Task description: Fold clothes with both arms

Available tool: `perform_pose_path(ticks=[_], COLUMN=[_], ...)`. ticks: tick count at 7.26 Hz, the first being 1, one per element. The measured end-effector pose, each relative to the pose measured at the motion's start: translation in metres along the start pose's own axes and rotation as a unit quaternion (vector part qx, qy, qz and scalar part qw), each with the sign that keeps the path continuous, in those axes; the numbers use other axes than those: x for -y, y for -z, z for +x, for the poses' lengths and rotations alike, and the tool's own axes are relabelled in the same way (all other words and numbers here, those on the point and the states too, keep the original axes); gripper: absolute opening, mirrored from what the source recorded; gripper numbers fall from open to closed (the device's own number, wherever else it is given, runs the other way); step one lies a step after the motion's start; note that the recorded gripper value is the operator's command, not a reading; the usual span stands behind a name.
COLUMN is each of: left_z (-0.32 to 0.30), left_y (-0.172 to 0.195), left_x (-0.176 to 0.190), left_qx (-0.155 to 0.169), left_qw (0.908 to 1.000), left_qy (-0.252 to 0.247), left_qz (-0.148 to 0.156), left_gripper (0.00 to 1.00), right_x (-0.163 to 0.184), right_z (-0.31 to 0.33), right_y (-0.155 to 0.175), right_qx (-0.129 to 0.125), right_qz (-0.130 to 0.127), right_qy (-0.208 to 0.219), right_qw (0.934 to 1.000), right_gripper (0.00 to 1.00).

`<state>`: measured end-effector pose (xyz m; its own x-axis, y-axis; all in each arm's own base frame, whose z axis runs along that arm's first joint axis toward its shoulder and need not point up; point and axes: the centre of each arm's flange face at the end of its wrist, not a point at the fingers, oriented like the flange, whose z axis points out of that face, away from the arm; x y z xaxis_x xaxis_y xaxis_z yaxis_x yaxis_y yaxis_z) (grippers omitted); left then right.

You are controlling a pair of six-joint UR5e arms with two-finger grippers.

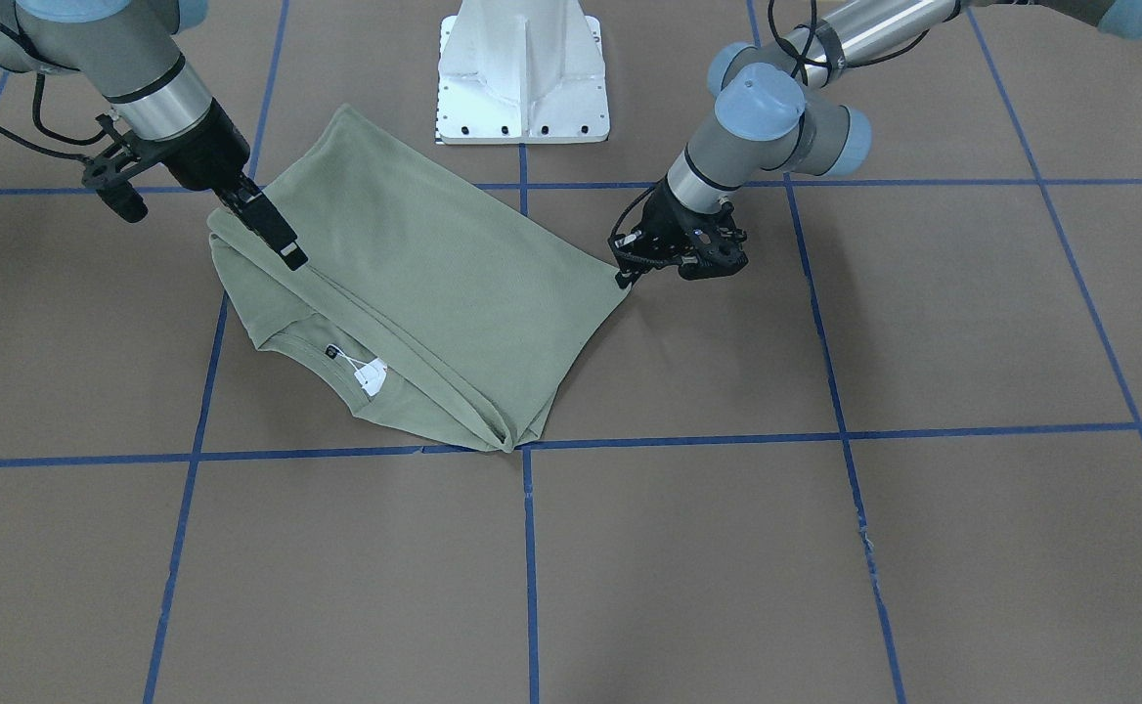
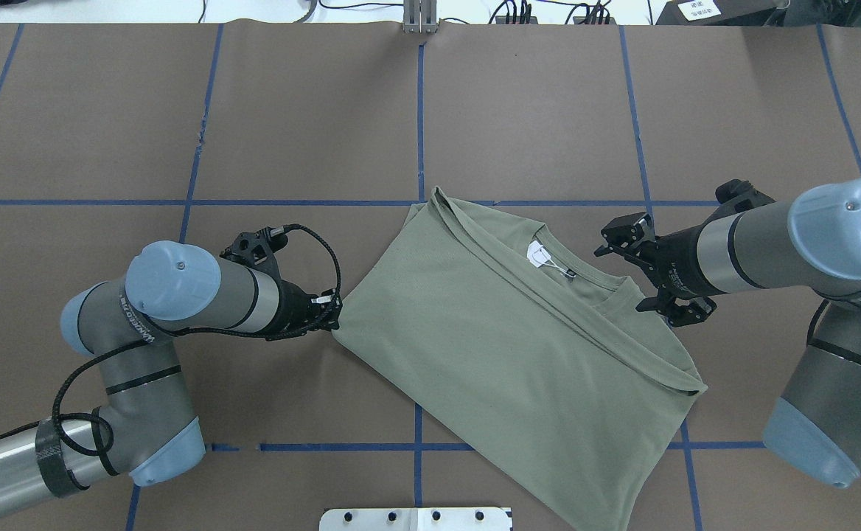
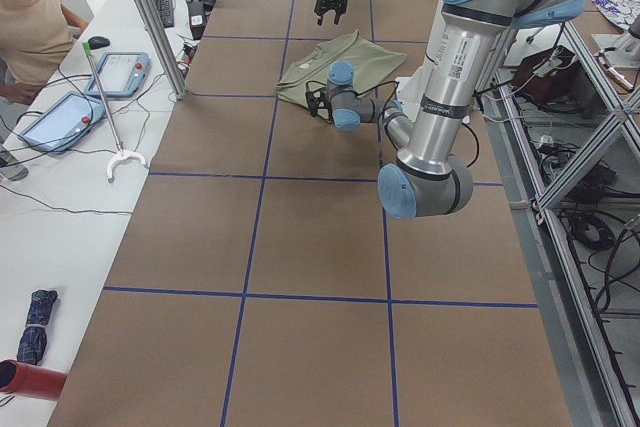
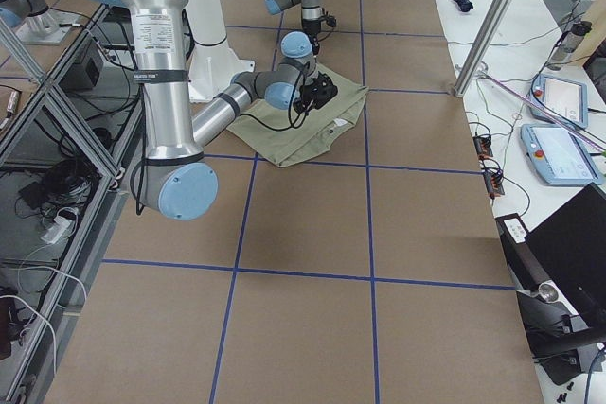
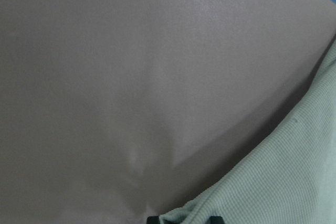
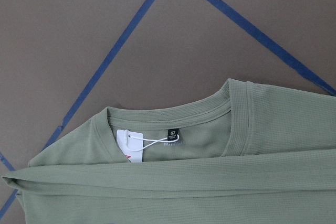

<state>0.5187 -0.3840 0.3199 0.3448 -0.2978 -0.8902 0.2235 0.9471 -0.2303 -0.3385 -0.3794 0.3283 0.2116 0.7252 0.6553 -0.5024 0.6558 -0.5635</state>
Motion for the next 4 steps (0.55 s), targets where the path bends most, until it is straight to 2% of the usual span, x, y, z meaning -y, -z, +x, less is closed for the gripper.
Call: perform_pose_path(ticks=[1,2,4], left_z=[-0.007,-0.015,0.009], left_y=[0.010,0.023,0.044], left_x=[0.021,0.059,0.157], left_qx=[0.001,0.007,0.012], left_qw=[0.9997,0.9979,0.9916], left_qy=[-0.017,-0.047,-0.068], left_qz=[0.016,0.044,0.110], left_gripper=[0.00,0.00,0.00], right_x=[0.000,0.000,-0.002], right_z=[0.000,-0.001,-0.002], right_y=[0.000,0.000,0.000], right_qx=[0.000,0.001,0.001], right_qz=[0.000,0.000,-0.001], right_qy=[0.000,0.000,0.001], right_qw=[1.0000,1.0000,1.0000], right_gripper=[1.00,1.00,1.00])
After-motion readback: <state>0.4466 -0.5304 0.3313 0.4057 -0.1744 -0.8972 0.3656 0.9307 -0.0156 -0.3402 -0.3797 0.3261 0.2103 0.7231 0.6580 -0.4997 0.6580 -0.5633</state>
